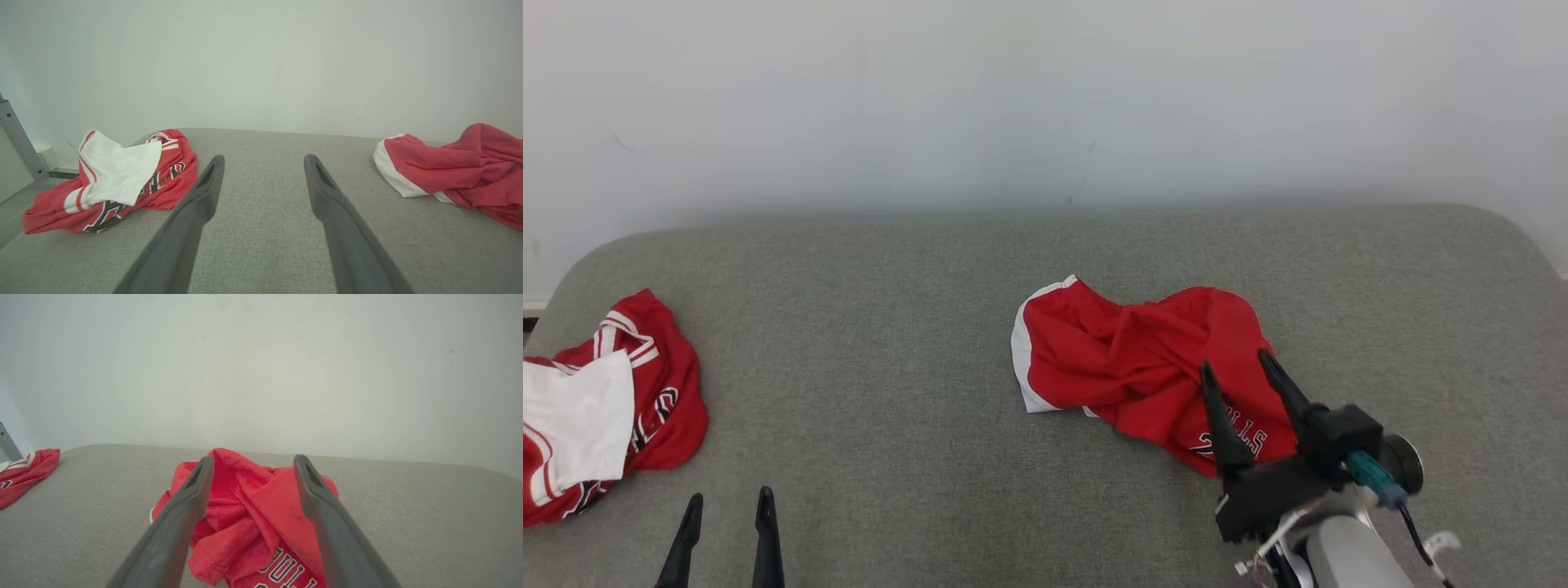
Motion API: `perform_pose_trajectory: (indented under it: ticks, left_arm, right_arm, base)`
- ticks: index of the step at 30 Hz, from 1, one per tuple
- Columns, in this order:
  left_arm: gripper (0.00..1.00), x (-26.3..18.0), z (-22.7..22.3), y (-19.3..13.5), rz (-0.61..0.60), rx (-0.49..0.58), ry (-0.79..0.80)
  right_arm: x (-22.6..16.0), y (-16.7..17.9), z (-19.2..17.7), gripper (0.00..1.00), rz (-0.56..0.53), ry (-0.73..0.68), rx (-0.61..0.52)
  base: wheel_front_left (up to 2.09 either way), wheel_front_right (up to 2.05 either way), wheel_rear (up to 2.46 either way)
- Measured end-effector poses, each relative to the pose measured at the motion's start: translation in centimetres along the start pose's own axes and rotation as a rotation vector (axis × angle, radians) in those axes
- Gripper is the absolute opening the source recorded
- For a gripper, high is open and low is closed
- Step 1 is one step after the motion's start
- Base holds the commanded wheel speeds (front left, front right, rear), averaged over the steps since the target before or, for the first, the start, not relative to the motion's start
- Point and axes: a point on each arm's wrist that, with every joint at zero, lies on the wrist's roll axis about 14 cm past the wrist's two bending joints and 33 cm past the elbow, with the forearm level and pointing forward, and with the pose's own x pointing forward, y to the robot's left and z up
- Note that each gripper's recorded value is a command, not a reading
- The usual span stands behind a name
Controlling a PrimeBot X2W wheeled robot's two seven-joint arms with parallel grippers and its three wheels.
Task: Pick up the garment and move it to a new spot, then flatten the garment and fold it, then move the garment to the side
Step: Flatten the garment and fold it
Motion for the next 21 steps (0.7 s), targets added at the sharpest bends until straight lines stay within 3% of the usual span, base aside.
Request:
perform_pose_trajectory:
  ticks: [13, 21]
  left_arm:
    - [1.00, 0.6, -0.9, -0.1, 0.021, -0.027, 0.025]
    - [1.00, 1.3, -1.9, 0.4, 0.048, -0.042, 0.053]
  right_arm:
    - [11.0, 1.7, 2.9, 1.00, 0.141, 0.099, -0.129]
    - [15.0, 3.6, 0.5, 1.00, 0.210, 0.264, -0.165]
  base:
    - [0.00, 0.00, 0.00]
    - [0.00, 0.00, 0.00]
